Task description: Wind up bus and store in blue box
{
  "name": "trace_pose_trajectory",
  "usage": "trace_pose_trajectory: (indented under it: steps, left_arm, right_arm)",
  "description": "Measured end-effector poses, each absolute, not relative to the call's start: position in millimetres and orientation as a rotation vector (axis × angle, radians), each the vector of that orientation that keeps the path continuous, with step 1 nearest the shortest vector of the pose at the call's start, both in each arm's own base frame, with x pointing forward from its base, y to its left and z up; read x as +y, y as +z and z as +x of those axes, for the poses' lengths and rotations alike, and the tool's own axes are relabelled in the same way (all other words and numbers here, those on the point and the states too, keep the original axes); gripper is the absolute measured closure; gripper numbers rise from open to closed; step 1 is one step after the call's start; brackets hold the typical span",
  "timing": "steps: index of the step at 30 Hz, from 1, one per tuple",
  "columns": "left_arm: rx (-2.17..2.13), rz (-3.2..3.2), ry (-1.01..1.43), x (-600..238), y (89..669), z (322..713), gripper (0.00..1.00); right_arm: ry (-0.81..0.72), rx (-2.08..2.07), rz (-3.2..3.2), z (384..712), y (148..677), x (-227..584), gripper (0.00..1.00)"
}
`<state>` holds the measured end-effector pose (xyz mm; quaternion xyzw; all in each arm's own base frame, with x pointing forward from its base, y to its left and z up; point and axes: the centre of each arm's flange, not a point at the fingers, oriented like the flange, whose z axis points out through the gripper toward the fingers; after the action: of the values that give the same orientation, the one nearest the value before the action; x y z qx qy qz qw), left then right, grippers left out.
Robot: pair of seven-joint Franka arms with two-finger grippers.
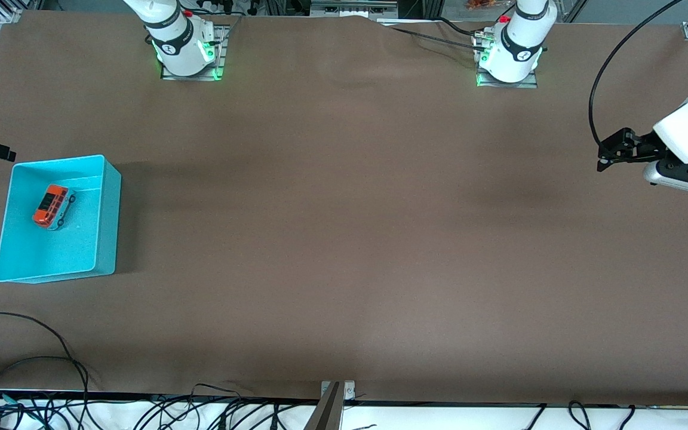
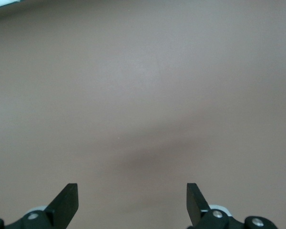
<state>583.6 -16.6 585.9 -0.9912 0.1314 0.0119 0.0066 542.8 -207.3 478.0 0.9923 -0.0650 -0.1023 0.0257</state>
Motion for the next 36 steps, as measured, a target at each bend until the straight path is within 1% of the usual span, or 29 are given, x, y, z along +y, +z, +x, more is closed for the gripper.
trace_pose_trajectory:
  steps: [5, 7, 19, 30, 36]
  left_arm:
    - [0.411, -3.101, 0.038, -17, 586, 583, 0.00]
    - [0.410, -3.101, 0.040, -16, 586, 583, 0.00]
    - [0.409, -3.102, 0.042, -16, 586, 583, 0.00]
    - [0.408, -3.102, 0.044, -15, 585, 583, 0.00]
    - [0.406, -3.102, 0.044, -15, 585, 583, 0.00]
  right_arm:
    - [-0.295, -0.209, 3.111, 545, 502, -198, 0.00]
    - [-0.275, -0.181, 3.119, 547, 521, -186, 0.00]
    - [-0.281, -0.162, 3.119, 553, 544, -144, 0.00]
    - [-0.309, -0.205, 3.180, 551, 580, -116, 0.00]
    - [-0.325, -0.208, 3.179, 554, 583, -92, 0.00]
